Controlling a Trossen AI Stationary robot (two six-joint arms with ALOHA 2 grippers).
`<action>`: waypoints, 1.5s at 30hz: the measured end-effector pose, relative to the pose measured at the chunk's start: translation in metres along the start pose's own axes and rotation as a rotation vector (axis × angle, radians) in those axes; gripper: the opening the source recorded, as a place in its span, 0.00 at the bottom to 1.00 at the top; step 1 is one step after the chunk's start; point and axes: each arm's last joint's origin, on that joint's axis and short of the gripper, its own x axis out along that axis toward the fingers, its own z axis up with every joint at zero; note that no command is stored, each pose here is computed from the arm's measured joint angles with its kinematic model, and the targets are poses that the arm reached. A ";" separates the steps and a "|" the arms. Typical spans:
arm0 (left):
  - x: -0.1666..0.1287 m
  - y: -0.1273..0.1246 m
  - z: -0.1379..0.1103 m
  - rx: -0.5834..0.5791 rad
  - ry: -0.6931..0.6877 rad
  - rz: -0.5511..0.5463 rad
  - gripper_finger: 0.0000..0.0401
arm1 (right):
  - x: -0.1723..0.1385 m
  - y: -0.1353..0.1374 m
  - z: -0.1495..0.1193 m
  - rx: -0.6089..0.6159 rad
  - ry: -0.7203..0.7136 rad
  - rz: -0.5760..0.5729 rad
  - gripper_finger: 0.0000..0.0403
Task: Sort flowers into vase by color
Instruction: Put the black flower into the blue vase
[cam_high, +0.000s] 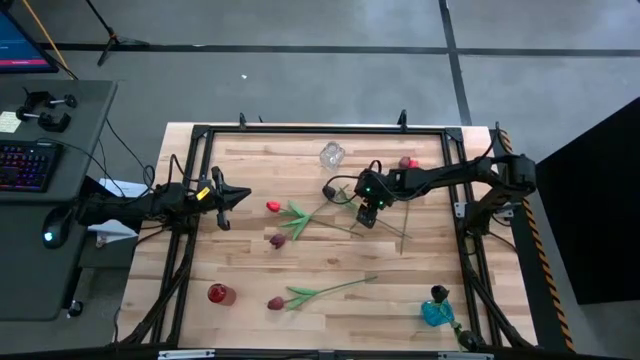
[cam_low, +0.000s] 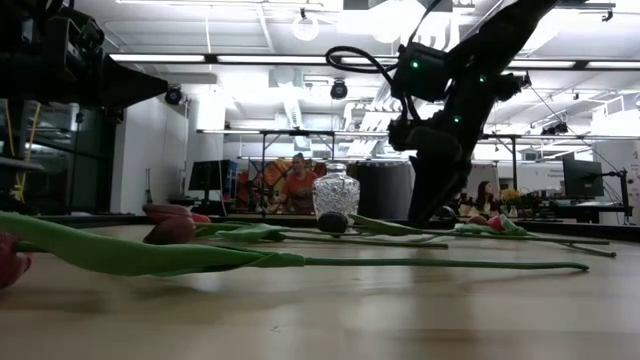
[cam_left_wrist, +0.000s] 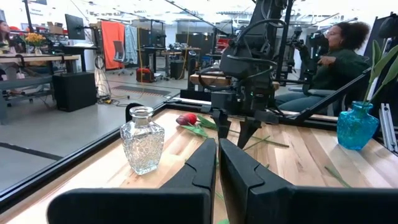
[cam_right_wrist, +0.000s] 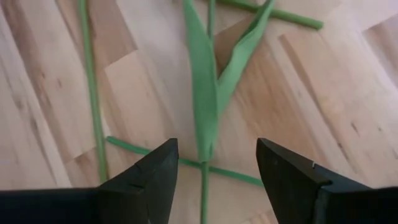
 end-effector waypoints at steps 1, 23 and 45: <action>0.000 0.000 0.000 0.000 0.000 0.000 0.02 | 0.000 0.001 0.000 -0.004 0.000 0.002 0.51; 0.000 0.000 0.000 0.000 0.000 -0.001 0.02 | 0.014 0.017 0.018 -0.044 -0.004 -0.052 0.40; 0.000 0.000 0.000 0.000 0.000 0.000 0.02 | 0.020 0.014 0.010 -0.018 0.102 -0.097 0.35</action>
